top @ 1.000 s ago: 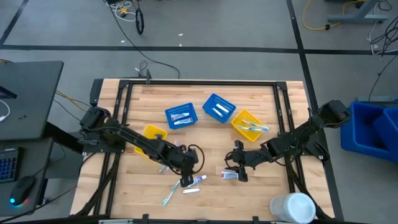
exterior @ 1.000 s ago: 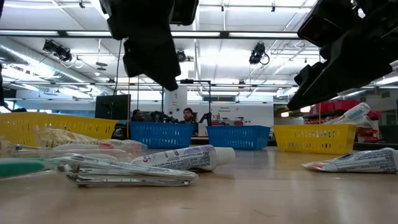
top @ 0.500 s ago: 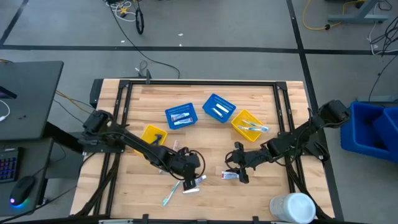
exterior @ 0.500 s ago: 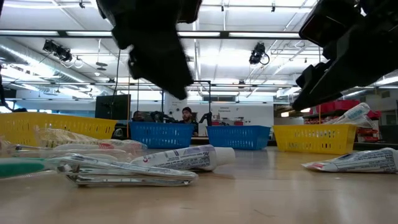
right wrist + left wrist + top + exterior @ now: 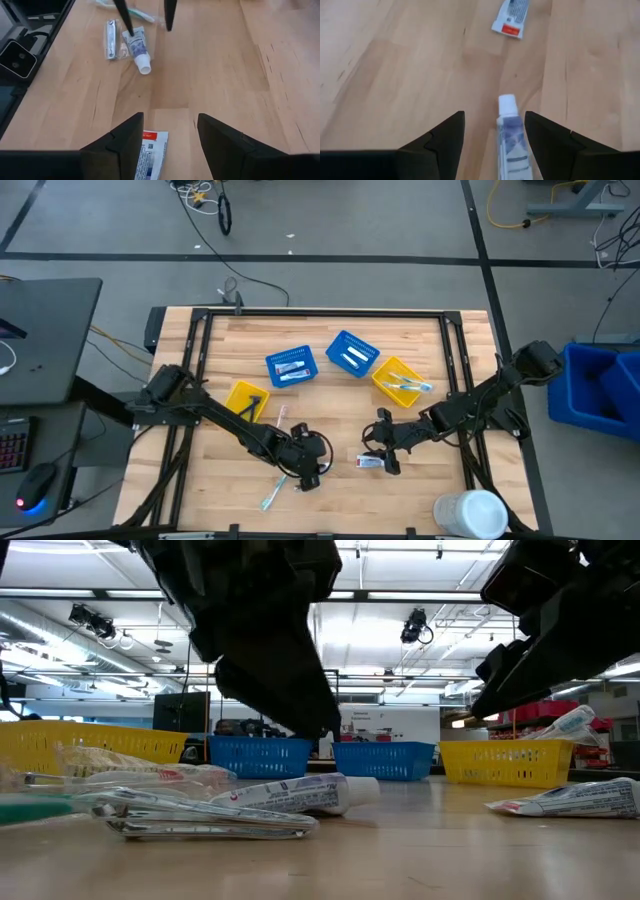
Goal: Pick & Place Travel size toiletries
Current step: Put the white toothpaste into the left blue bin
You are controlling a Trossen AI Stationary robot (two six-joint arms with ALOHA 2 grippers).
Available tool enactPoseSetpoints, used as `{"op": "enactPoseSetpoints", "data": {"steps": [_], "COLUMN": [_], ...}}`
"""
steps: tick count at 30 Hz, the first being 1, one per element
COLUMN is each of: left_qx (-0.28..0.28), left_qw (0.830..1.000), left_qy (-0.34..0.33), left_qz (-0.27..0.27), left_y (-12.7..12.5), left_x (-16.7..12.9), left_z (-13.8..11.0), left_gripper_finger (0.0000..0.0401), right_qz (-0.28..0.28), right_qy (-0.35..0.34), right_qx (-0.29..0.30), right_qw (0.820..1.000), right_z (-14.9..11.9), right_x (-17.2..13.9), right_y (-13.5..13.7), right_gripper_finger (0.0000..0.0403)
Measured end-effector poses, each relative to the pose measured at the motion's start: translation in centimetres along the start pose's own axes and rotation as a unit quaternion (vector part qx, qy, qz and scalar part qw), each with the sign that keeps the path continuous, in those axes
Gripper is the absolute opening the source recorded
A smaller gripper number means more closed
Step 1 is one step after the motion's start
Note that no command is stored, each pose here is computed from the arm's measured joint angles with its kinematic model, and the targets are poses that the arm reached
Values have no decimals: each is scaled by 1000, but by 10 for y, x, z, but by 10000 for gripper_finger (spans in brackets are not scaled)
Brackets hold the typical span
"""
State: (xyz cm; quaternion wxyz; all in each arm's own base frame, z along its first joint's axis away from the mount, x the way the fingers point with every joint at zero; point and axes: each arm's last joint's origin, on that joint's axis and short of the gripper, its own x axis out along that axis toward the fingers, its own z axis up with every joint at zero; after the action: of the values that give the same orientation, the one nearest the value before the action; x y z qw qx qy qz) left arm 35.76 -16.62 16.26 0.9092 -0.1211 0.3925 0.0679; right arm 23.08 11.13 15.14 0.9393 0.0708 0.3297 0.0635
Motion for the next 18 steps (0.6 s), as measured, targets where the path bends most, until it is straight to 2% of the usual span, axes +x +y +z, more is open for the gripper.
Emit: {"op": "enactPoseSetpoints", "data": {"steps": [11, 18], "left_qx": [-4, -4], "left_qw": [1000, 1000], "left_qy": [-16, -13], "left_qz": [4, 3], "left_y": [-5, -5], "left_x": [3, 3], "left_z": [-2, -2], "left_gripper_finger": [218, 218], "right_qz": [-2, -3], "right_qy": [6, 8], "right_qx": [-1, -2], "right_qw": [1000, 1000], "right_z": [-1, -2], "right_x": [0, 0], "right_y": [0, -1], "right_gripper_finger": [216, 205]}}
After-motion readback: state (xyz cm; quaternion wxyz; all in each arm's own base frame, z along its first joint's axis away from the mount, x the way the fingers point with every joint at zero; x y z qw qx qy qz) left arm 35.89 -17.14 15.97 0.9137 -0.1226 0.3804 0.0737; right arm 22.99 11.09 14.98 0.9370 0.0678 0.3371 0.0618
